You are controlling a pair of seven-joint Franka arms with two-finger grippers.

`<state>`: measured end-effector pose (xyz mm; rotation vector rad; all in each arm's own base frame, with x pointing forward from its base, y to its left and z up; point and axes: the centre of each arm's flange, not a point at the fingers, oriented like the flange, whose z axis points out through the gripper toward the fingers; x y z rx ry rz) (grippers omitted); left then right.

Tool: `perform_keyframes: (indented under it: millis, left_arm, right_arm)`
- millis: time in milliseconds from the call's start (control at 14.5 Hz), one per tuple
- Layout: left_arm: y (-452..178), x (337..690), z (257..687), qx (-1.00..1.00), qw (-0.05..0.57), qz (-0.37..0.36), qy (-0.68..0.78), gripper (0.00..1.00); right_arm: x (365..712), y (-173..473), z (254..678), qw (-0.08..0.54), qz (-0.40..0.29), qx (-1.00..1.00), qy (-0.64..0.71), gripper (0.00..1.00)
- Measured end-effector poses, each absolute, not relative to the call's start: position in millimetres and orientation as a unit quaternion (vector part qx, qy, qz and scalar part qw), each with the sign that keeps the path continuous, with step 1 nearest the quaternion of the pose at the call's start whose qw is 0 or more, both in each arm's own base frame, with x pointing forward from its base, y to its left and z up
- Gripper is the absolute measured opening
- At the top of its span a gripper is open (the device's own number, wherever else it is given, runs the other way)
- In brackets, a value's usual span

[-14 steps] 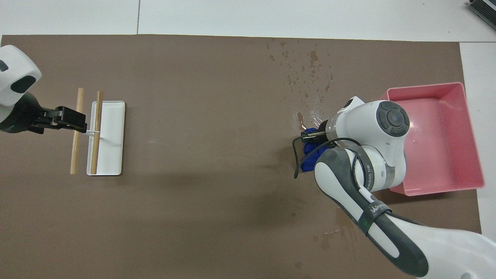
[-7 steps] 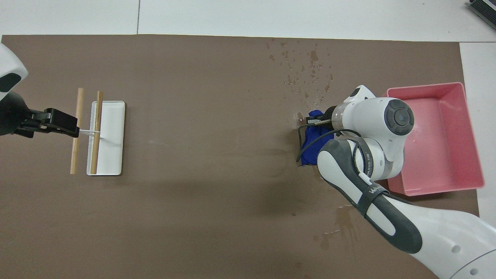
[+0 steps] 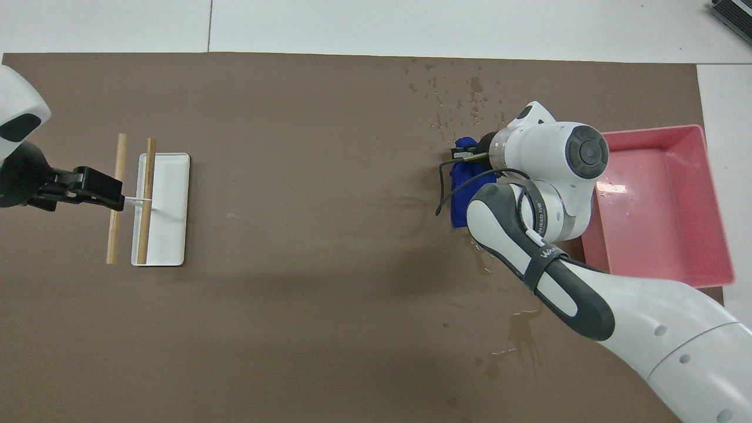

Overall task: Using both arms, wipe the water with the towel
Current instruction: 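Wipe the towel across the wet streak toward the robot with the right gripper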

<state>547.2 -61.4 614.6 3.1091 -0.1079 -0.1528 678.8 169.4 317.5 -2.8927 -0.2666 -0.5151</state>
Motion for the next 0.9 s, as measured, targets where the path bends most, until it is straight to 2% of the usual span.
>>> perform_keyframes:
  millis: [484,899]
  left_arm:
    - [-61.2,547.2,614.6,0.998,0.013,-0.049,-0.035,1.0]
    - [-61.2,547.2,614.6,0.998,0.013,-0.049,-0.035,1.0]
  right_arm:
    - [691.9,197.3,346.3,0.088,-0.194,-0.969,-0.124,0.19]
    - [690.8,187.0,313.3,0.083,-0.17,-0.975,-0.119,0.19]
